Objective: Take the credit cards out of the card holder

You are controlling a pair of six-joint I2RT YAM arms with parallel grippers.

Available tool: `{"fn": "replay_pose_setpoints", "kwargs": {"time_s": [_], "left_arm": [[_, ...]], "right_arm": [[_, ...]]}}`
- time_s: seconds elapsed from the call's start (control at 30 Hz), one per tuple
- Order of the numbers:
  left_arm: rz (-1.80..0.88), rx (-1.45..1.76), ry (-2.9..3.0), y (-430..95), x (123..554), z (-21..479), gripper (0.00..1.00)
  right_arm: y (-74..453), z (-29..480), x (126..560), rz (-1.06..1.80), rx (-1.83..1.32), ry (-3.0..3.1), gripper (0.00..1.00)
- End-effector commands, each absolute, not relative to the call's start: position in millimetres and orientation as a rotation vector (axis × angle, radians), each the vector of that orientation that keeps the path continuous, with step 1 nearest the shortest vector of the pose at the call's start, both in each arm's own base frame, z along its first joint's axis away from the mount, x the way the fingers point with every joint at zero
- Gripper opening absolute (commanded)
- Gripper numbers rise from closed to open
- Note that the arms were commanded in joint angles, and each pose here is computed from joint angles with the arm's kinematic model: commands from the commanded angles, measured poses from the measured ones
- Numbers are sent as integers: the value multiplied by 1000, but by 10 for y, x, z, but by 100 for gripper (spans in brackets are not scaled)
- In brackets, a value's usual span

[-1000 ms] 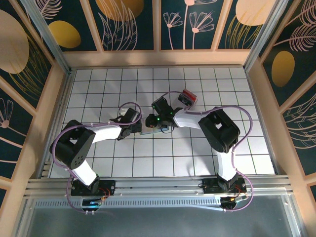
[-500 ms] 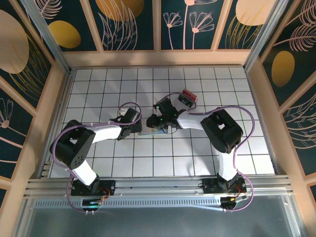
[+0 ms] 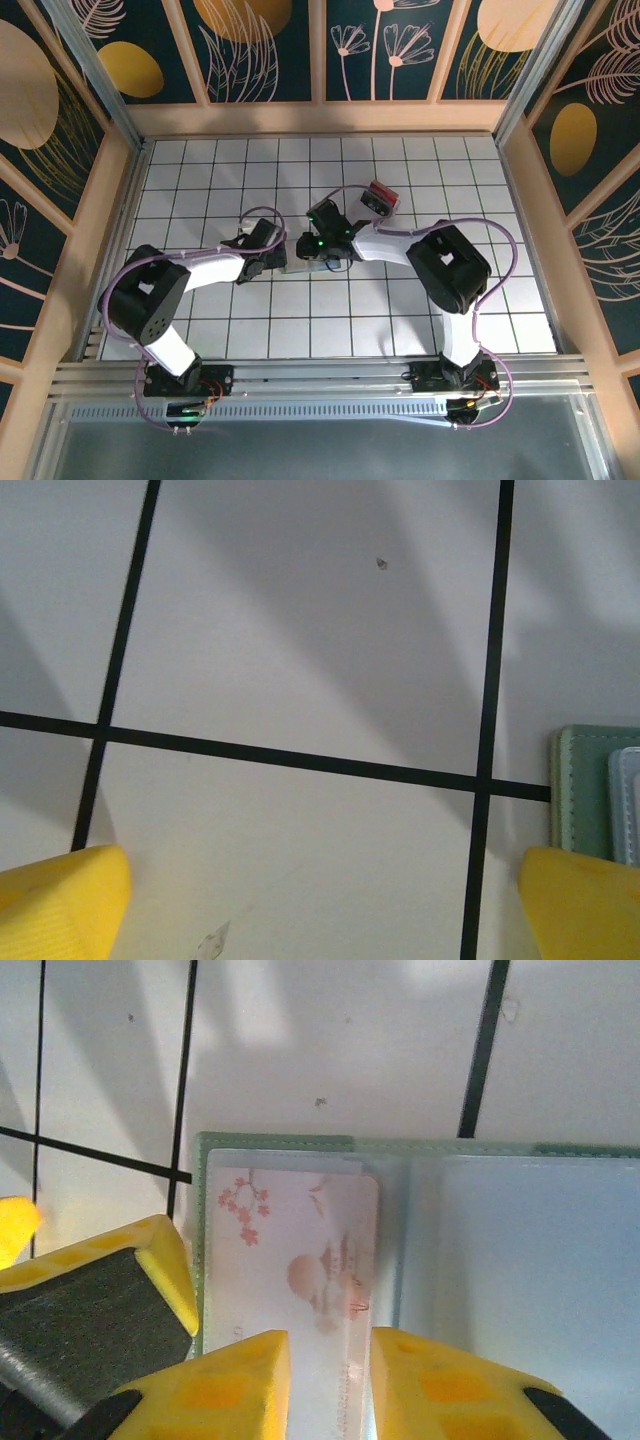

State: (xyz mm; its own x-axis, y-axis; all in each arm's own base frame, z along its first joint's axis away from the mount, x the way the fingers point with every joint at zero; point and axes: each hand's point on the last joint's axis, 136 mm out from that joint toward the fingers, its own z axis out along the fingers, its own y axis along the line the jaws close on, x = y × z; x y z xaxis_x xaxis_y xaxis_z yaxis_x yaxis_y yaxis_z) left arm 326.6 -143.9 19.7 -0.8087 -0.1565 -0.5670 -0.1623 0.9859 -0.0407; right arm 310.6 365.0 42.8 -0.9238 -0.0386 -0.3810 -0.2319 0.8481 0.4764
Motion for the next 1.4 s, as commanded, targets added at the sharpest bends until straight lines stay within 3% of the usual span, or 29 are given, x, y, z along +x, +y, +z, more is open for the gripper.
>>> {"fn": "replay_pose_setpoints", "kwargs": {"time_s": [0.0,0.3,0.83,1.0,1.2,1.37], "left_arm": [[19,-282,2487,-1366,3238,360,99],[45,-390,2396,-1161,3236,623,99],[61,-574,2363,-617,3049,618,99],[52,-572,2369,-630,3052,589,99],[44,-564,2373,-650,3070,594,99],[42,-559,2372,-651,3072,612,99]], "right_arm": [[3558,647,3161,533,-236,2606,29],[3736,639,3095,406,-364,2581,34],[3914,296,2894,238,-533,2632,54],[3799,140,2873,161,-512,2670,53],[3776,86,2840,170,-496,2687,37],[3818,194,2849,236,-484,2672,30]]}}
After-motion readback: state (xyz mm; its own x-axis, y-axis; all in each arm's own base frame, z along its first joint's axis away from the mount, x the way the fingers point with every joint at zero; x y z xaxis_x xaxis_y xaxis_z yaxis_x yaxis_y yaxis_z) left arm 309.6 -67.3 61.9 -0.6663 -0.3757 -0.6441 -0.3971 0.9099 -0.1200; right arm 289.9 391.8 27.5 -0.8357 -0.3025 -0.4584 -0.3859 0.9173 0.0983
